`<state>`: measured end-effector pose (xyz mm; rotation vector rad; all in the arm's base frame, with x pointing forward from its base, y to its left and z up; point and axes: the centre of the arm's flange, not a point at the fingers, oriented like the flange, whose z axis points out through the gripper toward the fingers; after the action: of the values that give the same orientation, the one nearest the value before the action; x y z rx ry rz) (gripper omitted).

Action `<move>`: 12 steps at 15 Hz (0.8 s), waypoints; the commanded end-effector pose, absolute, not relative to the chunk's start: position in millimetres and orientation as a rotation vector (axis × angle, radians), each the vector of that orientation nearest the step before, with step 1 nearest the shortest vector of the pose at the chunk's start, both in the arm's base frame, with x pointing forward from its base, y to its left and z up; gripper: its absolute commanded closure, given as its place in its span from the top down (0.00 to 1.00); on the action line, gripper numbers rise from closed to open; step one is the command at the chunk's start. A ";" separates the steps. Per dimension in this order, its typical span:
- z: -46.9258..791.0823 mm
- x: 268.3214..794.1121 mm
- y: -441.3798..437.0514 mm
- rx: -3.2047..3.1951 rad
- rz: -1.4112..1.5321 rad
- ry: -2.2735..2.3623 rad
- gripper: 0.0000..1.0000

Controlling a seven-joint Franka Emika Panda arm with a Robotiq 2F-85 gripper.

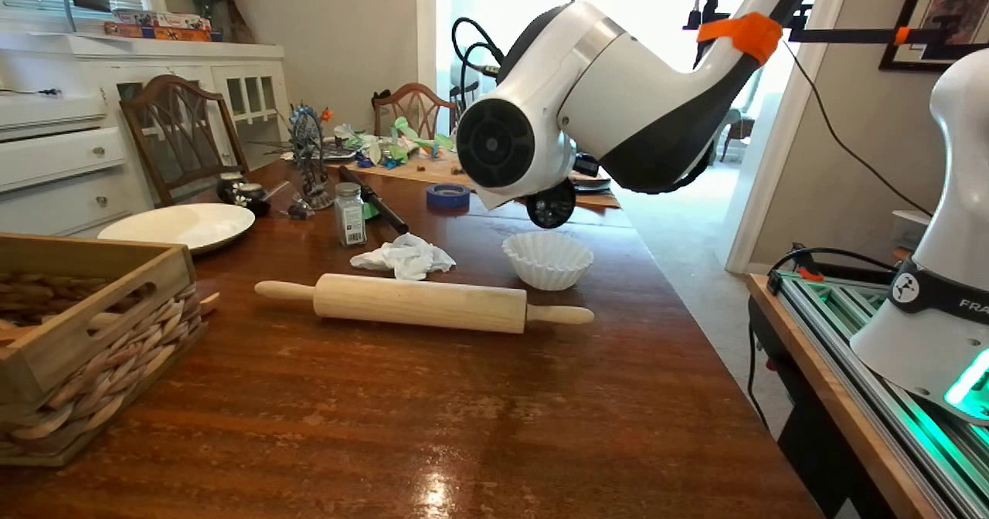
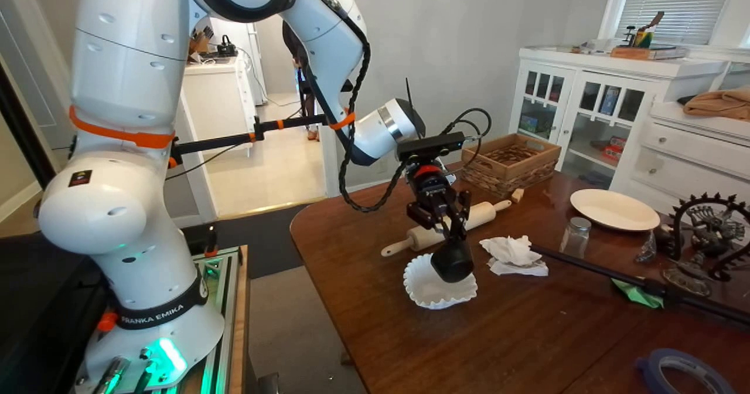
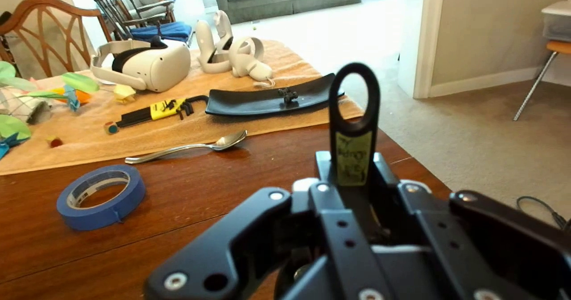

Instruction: Pour the contents of the black pot into the white cupcake holder

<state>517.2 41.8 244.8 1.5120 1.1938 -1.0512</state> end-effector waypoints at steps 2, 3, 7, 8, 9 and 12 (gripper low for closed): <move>239.2 512.0 56.7 1.416 -1.129 1.182 0.06; 238.4 512.6 55.7 1.401 -1.125 1.175 0.06; 236.5 516.3 47.8 1.336 -1.158 1.161 0.06; 236.2 517.5 46.5 1.325 -1.160 1.158 0.06; 235.6 518.4 46.0 1.307 -1.166 1.153 0.06; 230.9 519.8 46.5 1.250 -1.182 1.146 0.06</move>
<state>513.0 46.0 236.7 1.3325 1.1549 -1.1450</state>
